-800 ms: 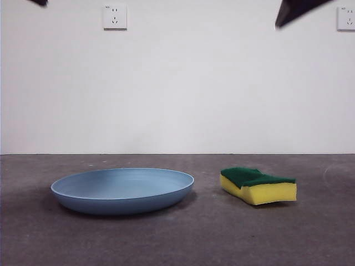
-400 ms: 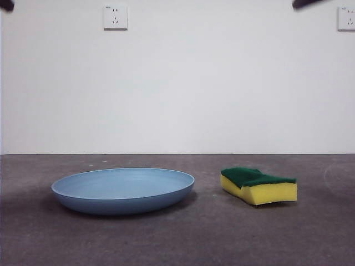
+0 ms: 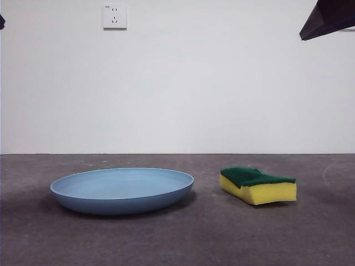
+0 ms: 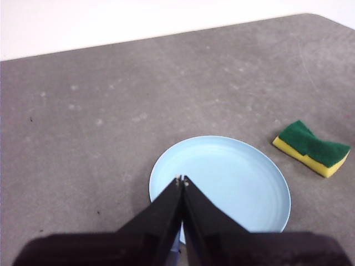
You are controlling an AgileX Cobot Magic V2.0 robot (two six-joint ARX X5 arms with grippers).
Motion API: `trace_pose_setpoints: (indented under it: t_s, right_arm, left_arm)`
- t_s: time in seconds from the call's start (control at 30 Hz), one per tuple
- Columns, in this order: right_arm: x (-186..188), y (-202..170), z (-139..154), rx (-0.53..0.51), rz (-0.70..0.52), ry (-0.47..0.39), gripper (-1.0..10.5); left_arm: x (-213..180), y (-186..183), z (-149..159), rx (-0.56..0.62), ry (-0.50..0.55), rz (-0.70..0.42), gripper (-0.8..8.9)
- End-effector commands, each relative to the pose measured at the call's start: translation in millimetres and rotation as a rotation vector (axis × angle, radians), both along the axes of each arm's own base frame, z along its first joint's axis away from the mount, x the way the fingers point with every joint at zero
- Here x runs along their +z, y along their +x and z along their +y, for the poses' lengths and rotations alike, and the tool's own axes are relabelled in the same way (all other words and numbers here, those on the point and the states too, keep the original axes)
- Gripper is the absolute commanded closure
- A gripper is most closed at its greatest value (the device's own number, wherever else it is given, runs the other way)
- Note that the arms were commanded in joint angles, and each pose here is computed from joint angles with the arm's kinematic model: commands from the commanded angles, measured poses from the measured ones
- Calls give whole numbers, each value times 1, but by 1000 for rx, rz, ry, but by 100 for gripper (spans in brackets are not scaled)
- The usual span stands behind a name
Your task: Pick up the plate,pick up the cloth,clean the plate with the cloth
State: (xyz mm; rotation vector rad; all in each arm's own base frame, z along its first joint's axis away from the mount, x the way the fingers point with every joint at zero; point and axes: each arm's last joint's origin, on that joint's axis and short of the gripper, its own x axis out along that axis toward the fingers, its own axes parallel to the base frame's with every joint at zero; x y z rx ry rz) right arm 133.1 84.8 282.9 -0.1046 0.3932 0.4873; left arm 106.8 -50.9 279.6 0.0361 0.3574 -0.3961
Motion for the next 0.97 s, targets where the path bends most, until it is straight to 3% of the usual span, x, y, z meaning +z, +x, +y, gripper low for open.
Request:
trace_pose_setpoints:
  t_s: [0.03,0.5,0.7,0.83,0.97]
  right_arm:
    - [0,0,0,-1,-9,0,945]
    - [0,0,0,-1,-9,0,945]
    - [0,0,0,-1,-9,0,945]
    - [0,0,0,-1,-9,0,945]
    - [0,0,0,-1,-9,0,945]
  left_arm:
    - [-1,0,0,4,-8,1,817]
    - [-1,-2,1,1,11,-5,817]
    - [-2,3,11,67,41,-153,817]
    - [-22,4,22,122,-12,-273,817]
    - [-49,-2,31,162,-24,-325,817]
